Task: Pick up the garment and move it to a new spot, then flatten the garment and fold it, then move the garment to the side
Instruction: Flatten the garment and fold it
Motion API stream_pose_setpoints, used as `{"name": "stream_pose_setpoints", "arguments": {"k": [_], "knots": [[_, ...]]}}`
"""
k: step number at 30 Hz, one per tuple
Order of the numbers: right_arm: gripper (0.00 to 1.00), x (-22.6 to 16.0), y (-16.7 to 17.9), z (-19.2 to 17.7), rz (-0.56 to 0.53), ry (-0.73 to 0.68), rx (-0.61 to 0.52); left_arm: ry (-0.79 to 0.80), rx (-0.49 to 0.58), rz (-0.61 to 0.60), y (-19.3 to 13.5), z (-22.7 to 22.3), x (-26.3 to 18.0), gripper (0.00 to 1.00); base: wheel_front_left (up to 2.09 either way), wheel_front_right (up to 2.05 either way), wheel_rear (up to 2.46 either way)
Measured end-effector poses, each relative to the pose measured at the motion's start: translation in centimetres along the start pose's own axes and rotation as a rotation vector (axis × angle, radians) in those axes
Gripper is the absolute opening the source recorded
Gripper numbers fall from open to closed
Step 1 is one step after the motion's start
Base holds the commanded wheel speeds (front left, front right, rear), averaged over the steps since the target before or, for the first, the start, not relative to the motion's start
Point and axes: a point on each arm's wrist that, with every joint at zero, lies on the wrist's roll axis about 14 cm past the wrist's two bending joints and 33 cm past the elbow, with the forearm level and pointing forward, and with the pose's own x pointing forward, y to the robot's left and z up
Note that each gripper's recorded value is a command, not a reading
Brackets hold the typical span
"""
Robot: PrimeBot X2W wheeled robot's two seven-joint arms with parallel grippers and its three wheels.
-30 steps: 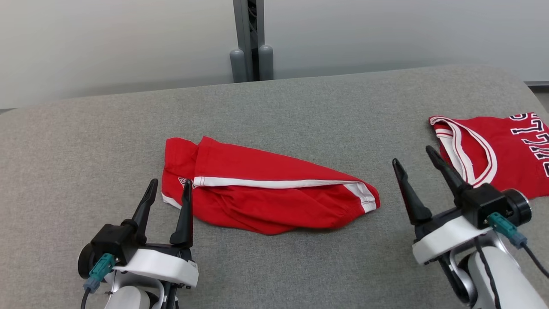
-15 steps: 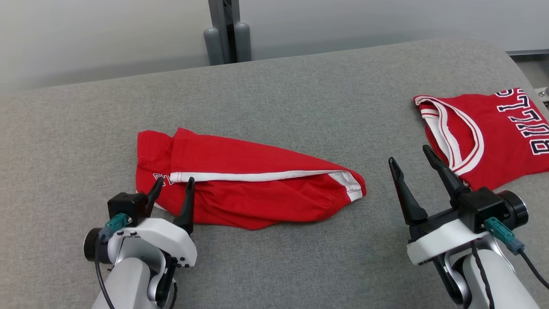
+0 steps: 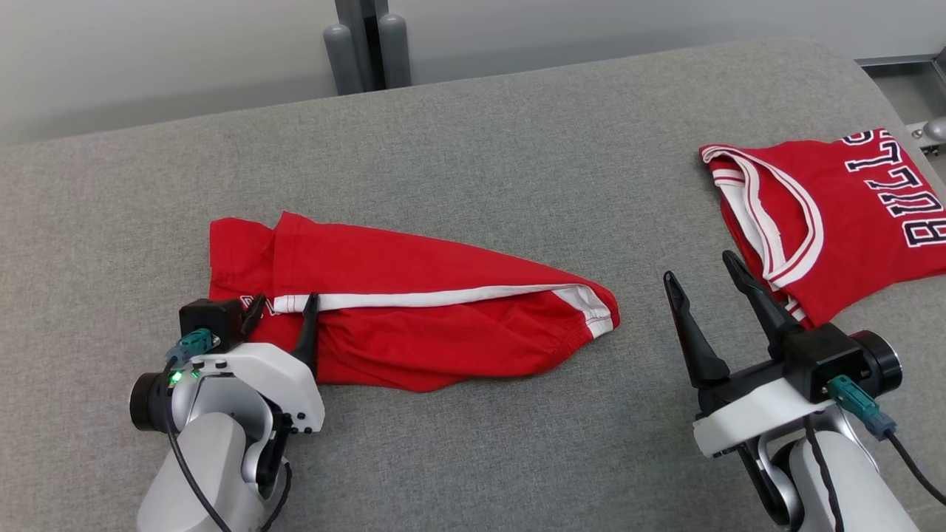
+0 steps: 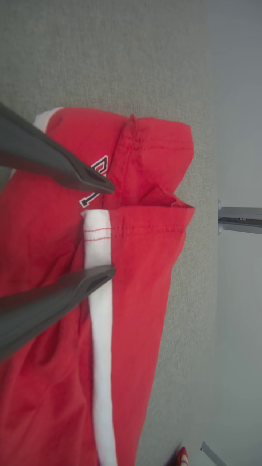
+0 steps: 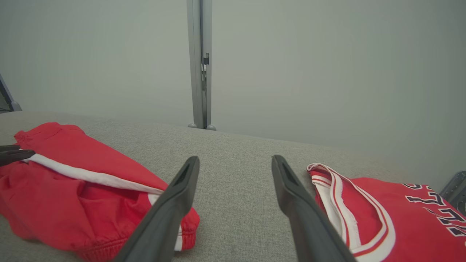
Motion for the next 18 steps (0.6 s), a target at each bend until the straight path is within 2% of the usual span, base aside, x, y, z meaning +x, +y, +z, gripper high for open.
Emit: {"name": "stream_pose_setpoints", "arguments": {"k": [17, 18], "knots": [[1.00, 0.1, 0.3, -0.2, 0.004, 0.003, 0.009, 0.075, -0.054, -0.017, -0.5, -1.6, 0.1, 1.00, 0.00, 0.00, 0.00], [1.00, 0.1, 0.3, -0.2, 0.004, 0.003, 0.009, 0.077, -0.058, -0.020, -0.6, -1.6, 0.1, 0.75, 0.00, 0.00, 0.00]]}}
